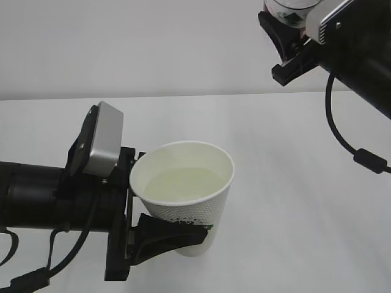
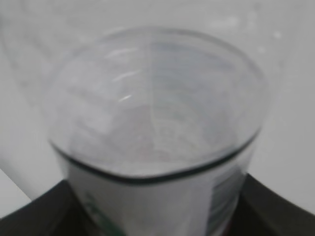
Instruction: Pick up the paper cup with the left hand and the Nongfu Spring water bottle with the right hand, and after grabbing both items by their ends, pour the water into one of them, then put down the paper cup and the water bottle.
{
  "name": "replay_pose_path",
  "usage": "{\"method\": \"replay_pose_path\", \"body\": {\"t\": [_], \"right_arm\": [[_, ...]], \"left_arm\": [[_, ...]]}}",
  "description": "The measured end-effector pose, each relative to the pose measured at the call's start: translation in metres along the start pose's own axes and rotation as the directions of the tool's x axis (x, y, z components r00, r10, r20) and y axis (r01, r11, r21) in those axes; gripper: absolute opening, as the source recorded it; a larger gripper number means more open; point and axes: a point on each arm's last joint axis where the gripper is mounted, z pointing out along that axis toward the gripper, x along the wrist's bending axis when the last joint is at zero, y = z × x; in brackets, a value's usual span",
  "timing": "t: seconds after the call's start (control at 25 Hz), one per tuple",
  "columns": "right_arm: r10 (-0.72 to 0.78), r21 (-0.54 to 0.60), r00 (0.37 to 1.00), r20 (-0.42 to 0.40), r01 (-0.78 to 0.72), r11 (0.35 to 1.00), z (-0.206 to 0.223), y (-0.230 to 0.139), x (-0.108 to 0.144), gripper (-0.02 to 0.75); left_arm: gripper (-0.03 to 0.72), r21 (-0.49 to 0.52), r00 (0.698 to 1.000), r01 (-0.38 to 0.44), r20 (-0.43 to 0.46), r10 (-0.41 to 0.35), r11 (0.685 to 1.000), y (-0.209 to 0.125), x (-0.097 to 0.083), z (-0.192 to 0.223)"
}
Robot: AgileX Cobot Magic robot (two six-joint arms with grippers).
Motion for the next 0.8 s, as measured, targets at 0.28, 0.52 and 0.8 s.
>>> {"method": "replay_pose_path", "body": {"t": [0.28,0.52,0.8], "right_arm": [[0.061,0.069,0.998,-0.012,-0.06,0.996,0.0,-0.006,0.001,0.469],[0.155,0.093,0.987,0.041,-0.158,0.983,0.0,-0.009,-0.002,0.469],[0.212,0.132,0.974,0.085,-0.222,0.966,-0.001,-0.013,-0.005,0.469]], "left_arm": [[0.528,0.0,1.0,0.0,0.0,0.0,1.0,0.0,0.0,0.0],[0.528,0.0,1.0,0.0,0.0,0.0,1.0,0.0,0.0,0.0],[0.528,0.0,1.0,0.0,0.0,0.0,1.0,0.0,0.0,0.0]]}}
